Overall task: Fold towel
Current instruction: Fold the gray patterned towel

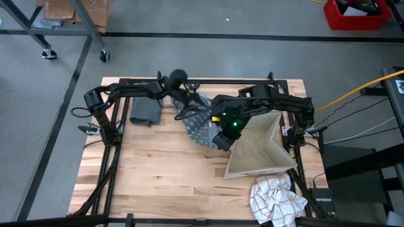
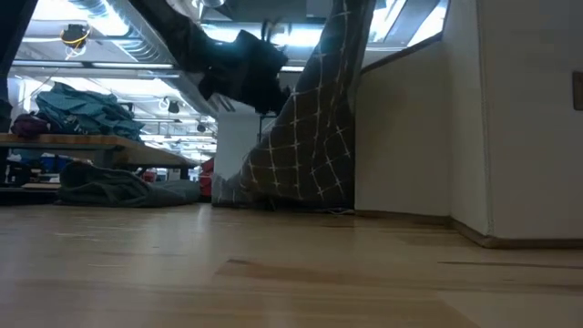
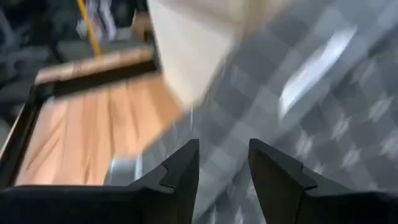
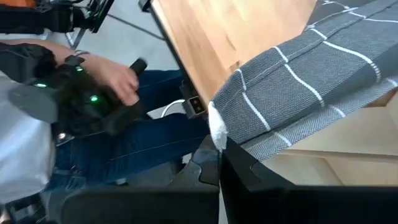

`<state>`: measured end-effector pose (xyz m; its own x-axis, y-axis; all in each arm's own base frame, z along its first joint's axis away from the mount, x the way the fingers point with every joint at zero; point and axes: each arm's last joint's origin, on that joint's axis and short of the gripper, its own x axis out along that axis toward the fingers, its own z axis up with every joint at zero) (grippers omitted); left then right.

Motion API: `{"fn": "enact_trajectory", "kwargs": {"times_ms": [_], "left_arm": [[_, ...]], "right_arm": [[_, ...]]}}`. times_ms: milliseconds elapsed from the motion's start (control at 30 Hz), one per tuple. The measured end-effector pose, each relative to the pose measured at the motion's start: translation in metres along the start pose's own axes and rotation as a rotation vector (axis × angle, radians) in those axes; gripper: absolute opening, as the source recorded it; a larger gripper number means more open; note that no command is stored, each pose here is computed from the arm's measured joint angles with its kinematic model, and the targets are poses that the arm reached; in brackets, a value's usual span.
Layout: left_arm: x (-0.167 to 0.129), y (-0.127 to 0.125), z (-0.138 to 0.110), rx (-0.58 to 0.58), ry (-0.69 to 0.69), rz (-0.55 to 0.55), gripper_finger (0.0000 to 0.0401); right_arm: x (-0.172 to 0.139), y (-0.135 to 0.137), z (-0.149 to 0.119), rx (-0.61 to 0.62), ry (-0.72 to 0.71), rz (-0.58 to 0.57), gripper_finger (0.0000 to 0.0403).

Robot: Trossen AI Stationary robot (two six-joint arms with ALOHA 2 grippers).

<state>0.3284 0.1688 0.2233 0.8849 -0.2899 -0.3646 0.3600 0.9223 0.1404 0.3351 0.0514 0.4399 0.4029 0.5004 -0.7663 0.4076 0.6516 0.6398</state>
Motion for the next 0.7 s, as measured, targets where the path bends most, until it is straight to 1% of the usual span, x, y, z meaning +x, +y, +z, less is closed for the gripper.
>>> {"fn": "enact_trajectory", "kwargs": {"times_ms": [67, 133, 300, 400, 500, 567, 700], "left_arm": [[0.006, -0.008, -0.003, 0.04, 0.076, 0.0, 0.0131], [0.013, -0.016, -0.005, 0.064, 0.116, -0.022, 0.0131], [0.035, -0.028, -0.014, 0.031, 0.147, -0.075, 0.0131], [0.048, -0.034, -0.024, 0.024, 0.195, -0.077, 0.0131], [0.058, -0.036, -0.03, 0.035, 0.225, -0.052, 0.0131], [0.061, -0.034, -0.031, 0.043, 0.229, -0.012, 0.0131], [0.065, -0.029, -0.03, 0.02, 0.205, 0.06, 0.0131]], "right_arm": [[0.0, 0.001, 0.0, -0.004, 0.009, 0.018, 0.0], [0.0, 0.002, 0.001, -0.009, 0.005, 0.028, 0.0], [0.0, 0.003, 0.003, -0.021, -0.004, 0.051, 0.0], [-0.001, 0.006, 0.005, -0.041, -0.024, 0.082, 0.0], [-0.001, 0.009, 0.007, -0.059, -0.047, 0.108, 0.0], [-0.001, 0.01, 0.008, -0.067, -0.058, 0.12, 0.0], [-0.001, 0.012, 0.009, -0.068, -0.067, 0.131, 0.0]]}}
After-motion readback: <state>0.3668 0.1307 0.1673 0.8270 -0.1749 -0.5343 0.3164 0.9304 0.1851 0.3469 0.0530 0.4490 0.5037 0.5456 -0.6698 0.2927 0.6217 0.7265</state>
